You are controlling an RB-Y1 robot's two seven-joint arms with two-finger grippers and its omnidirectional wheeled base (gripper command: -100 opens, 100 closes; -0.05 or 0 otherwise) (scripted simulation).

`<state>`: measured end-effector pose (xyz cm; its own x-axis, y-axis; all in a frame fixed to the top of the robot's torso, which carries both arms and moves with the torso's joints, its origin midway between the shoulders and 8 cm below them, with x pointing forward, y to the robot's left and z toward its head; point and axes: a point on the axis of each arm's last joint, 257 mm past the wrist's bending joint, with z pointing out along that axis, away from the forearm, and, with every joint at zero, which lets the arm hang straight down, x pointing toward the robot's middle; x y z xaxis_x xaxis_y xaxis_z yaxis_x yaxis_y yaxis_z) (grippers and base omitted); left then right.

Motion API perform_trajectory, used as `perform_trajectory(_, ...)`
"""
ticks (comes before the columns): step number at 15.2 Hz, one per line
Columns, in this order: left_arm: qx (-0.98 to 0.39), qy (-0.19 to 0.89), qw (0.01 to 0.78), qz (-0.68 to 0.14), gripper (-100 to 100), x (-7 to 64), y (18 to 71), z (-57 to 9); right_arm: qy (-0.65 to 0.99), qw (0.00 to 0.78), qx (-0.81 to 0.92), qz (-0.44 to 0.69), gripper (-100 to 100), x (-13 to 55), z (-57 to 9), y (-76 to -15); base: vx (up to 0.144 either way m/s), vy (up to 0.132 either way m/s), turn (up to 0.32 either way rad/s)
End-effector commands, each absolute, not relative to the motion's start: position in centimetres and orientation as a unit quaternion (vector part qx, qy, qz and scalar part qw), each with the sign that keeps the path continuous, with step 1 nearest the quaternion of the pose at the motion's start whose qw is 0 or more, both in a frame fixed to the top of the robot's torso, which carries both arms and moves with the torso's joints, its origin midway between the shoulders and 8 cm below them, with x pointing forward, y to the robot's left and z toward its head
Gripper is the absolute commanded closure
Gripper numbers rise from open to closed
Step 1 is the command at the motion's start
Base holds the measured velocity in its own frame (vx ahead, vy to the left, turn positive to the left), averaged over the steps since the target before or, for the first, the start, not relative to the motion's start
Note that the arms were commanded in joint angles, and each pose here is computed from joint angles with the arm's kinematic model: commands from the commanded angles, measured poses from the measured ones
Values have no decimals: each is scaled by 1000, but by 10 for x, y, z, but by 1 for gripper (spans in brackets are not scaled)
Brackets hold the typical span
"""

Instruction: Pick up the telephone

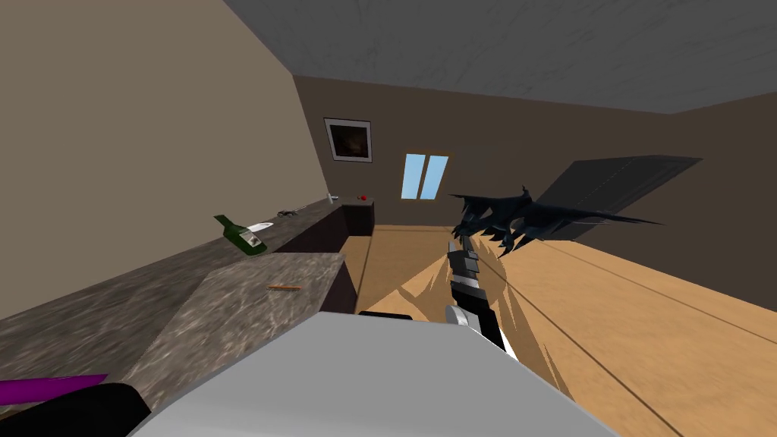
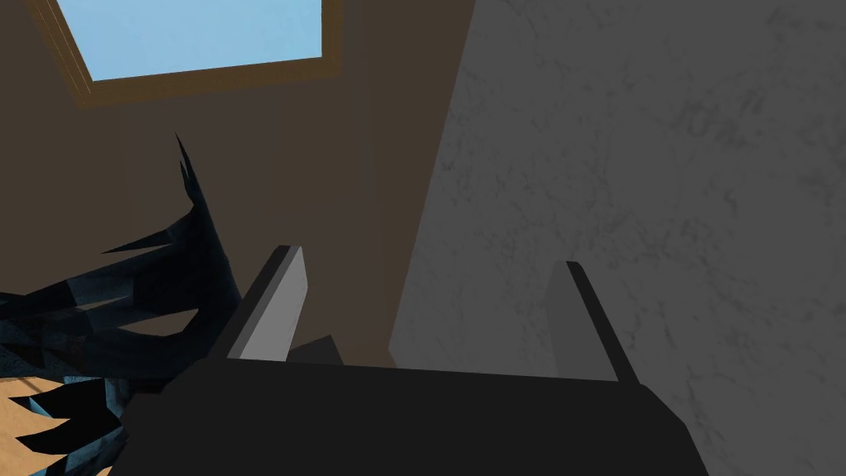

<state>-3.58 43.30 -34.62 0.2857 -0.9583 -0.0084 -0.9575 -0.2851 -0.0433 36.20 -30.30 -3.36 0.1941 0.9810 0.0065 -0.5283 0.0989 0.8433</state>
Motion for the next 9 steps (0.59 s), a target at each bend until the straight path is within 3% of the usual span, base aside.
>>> perform_trajectory(1,-802,598,20,-10,-100,-36,433,-346,303,676,373,558,0,362,-34,-303,-25,-13,-8)
perform_trajectory(2,-802,597,20,-10,100,-36,434,-347,303,676,373,558,0,362,-34,-303,-9,-5,1)
perform_trajectory(9,-798,602,18,-7,100,-37,427,-330,303,677,373,558,0,362,-34,-303,16,10,29)
